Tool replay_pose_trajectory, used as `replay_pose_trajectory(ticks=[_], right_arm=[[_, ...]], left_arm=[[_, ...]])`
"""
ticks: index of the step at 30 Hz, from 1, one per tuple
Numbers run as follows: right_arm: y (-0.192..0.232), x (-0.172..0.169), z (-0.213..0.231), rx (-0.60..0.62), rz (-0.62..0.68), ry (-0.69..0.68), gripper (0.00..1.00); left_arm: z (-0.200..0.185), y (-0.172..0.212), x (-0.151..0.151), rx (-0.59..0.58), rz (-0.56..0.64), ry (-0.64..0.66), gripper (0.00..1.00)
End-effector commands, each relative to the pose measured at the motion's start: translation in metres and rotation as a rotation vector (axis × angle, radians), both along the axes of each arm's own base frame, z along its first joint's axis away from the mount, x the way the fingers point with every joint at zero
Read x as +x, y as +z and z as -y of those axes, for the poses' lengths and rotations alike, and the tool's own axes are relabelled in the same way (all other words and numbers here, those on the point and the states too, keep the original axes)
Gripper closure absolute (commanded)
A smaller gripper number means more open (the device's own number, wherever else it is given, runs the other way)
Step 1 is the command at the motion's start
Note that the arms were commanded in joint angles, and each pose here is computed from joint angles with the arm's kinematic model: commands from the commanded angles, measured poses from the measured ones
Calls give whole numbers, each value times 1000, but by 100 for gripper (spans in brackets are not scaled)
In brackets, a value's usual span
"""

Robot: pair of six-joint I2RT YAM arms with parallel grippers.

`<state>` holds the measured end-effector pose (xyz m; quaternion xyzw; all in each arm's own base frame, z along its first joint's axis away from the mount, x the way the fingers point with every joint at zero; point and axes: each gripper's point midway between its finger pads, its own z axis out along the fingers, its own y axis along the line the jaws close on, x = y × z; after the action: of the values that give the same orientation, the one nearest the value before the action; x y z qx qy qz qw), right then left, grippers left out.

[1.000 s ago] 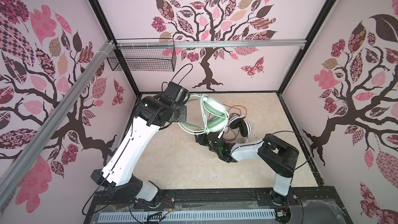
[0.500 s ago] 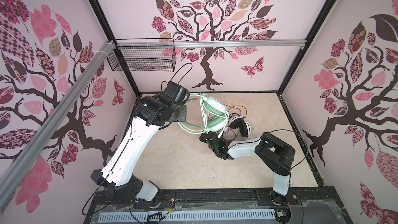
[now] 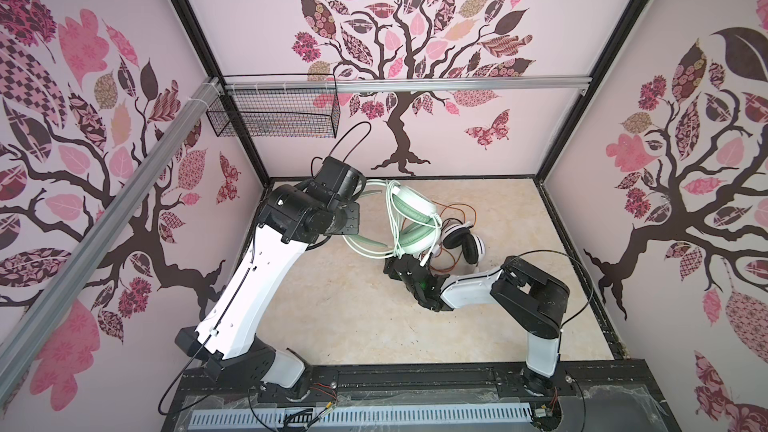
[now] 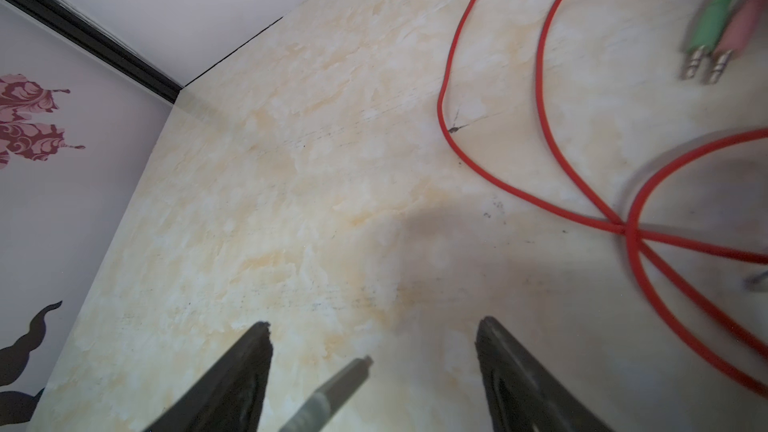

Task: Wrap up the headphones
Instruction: 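Grasp the mint-green cable near its plug with the right gripper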

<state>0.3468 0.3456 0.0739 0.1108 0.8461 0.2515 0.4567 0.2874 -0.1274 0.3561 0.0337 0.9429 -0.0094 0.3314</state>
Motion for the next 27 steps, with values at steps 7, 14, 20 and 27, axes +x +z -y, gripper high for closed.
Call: replay_pose_trajectory(ticks=[7, 14, 20, 27], right_arm=[[-1, 19, 0, -39, 68, 33, 92], [-2, 8, 2, -38, 66, 93, 100], [-19, -31, -4, -83, -41, 315, 100], [-42, -97, 12, -172, -169, 485, 100]], left_arm=[[4, 36, -1, -107, 105, 8, 100], [3, 38, -2, -110, 110, 11, 100], [-1, 37, 3, -83, 121, 32, 100], [-4, 33, 16, -74, 118, 53, 100]])
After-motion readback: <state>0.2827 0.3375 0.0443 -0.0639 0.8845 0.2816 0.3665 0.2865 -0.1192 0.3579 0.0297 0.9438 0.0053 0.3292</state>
